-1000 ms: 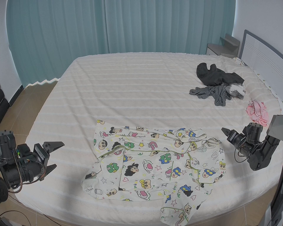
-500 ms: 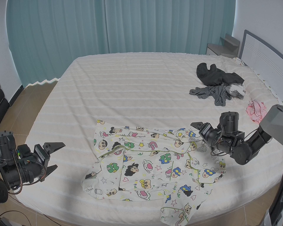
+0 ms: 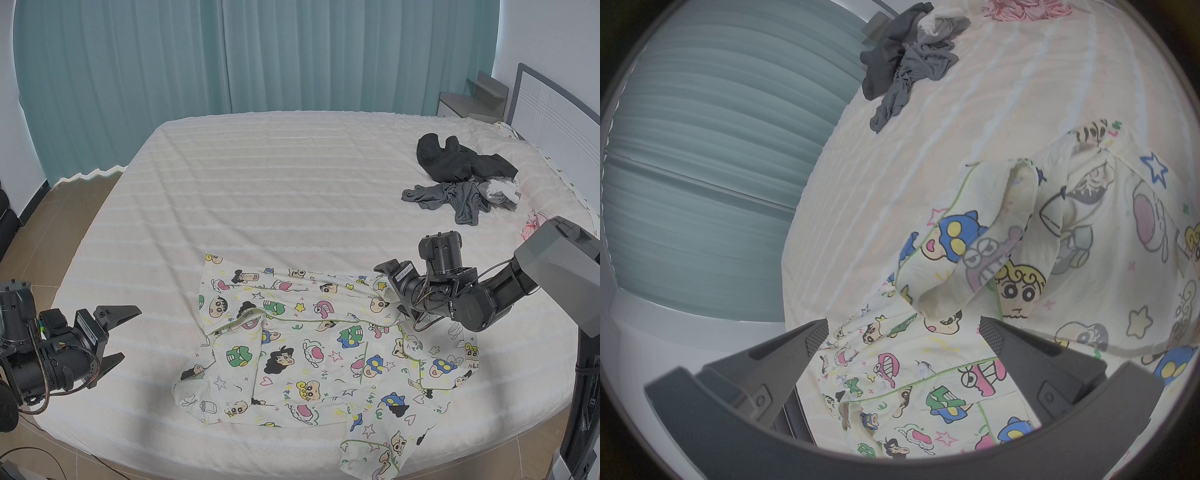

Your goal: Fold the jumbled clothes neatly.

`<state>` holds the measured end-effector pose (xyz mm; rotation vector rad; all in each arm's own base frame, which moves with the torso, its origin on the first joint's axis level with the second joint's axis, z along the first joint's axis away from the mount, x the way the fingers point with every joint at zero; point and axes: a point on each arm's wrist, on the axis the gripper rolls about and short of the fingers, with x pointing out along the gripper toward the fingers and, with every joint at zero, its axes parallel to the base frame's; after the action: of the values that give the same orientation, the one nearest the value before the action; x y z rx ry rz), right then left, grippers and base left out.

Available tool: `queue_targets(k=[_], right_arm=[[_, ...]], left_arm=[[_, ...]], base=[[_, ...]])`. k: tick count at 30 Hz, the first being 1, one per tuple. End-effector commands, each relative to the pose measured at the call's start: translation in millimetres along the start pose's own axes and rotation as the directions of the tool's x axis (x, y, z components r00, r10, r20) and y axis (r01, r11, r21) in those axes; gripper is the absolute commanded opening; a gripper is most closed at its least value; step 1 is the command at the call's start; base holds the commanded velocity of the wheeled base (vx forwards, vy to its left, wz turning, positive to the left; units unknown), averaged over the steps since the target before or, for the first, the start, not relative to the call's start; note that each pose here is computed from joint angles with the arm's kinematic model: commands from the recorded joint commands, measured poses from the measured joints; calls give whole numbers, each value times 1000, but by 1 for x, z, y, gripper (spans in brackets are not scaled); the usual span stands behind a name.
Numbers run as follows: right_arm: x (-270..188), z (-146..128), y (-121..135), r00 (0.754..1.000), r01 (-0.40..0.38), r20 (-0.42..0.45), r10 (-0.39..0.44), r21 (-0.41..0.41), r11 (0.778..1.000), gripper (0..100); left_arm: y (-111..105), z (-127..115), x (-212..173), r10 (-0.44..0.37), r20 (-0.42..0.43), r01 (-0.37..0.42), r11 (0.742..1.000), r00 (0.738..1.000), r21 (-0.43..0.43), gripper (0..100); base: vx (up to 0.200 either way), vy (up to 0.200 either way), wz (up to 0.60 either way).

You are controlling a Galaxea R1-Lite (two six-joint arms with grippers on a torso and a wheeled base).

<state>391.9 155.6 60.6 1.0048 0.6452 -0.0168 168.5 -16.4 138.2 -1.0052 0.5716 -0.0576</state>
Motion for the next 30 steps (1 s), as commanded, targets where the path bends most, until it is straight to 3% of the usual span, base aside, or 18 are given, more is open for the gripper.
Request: queue_targets(k=[1,6,12,19,24,25,30], right_arm=[[11,-3,-8,1000,22,-7,-22,-1,1000,100],[20,0,-13,1000,31,2,-31,5,1000,100],[42,16,-15,996,32,81,-33,20,999,100],[62,37,3,985,-45,167,42,10,999,100],[64,59,27,960,-124,250,127,-25,992,100],[62,69,42,938,-159,304,163,-38,986,100],[52,77,59,919,-189,337,206,-83,978,100]], left_arm=[[1,0,2,6,-5,-6,1000,1000,-2,100],[1,0,2,7,-6,-7,1000,1000,-3,100],[1,0,2,8,-4,-8,1000,1000,-3,100],[2,1,5,19,-11,-19,1000,1000,-7,100],[3,1,7,26,-13,-27,1000,1000,-9,100],[3,1,6,25,-11,-25,1000,1000,-8,100],[2,2,7,12,5,-12,1000,1000,-5,100]], base=[[0,0,0],[0,0,0],[0,0,0],[0,0,0],[0,0,0],[0,0,0],[0,0,0]])
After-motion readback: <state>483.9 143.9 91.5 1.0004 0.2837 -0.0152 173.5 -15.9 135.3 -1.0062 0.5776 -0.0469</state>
